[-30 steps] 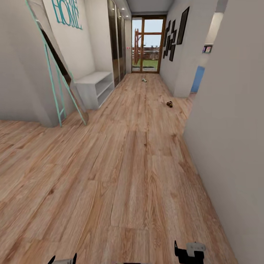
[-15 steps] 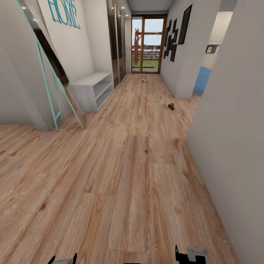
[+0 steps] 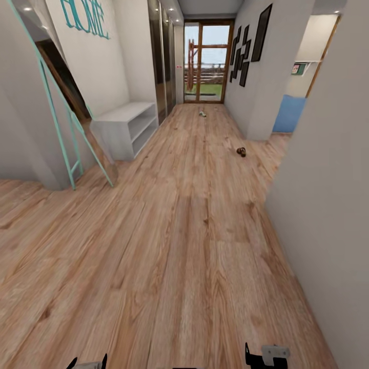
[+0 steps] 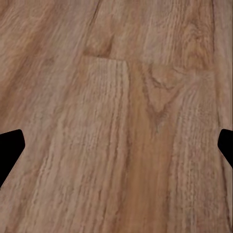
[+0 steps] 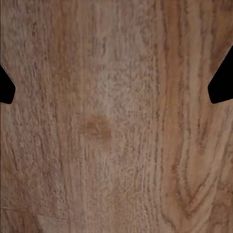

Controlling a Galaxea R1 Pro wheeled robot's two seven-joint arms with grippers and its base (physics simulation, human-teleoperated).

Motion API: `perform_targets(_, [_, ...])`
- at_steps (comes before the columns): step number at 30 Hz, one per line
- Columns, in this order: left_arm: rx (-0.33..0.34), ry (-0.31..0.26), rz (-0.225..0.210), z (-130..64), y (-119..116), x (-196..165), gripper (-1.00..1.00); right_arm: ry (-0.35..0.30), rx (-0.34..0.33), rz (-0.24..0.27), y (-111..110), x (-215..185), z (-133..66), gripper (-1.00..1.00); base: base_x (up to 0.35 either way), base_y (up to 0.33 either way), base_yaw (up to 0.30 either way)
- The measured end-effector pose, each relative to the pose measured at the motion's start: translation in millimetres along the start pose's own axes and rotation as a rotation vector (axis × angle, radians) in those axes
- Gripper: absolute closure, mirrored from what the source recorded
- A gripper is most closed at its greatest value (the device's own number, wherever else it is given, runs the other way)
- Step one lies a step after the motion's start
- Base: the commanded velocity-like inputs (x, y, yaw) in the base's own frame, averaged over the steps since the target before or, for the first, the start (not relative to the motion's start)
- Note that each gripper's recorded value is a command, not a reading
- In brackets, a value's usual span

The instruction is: Pick up the two gym shoes and the two sandals from the corridor floor and place them onto the hallstand (shoe rack) in the corridor, making sure they are on the rack and not on the floor. Arrange them so the two gym shoes are next to each other and the two sandals are next to each other.

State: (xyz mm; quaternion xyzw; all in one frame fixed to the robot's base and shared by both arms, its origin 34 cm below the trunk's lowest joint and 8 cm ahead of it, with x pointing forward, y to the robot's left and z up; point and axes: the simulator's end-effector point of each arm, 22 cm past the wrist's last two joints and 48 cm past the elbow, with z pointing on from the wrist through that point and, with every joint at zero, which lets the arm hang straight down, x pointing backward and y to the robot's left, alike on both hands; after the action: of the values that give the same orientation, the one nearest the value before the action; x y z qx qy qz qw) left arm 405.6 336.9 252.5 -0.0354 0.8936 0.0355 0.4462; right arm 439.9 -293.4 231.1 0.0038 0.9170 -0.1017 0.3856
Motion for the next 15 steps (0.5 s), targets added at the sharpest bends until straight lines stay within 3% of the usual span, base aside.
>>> perform_targets(15, [0.0,0.0,0.0,0.0,-0.1,0.1,-1.0,0.0,0.0,0.0,0.0,0.0,0.0,-1.0,0.338,0.0,0.0])
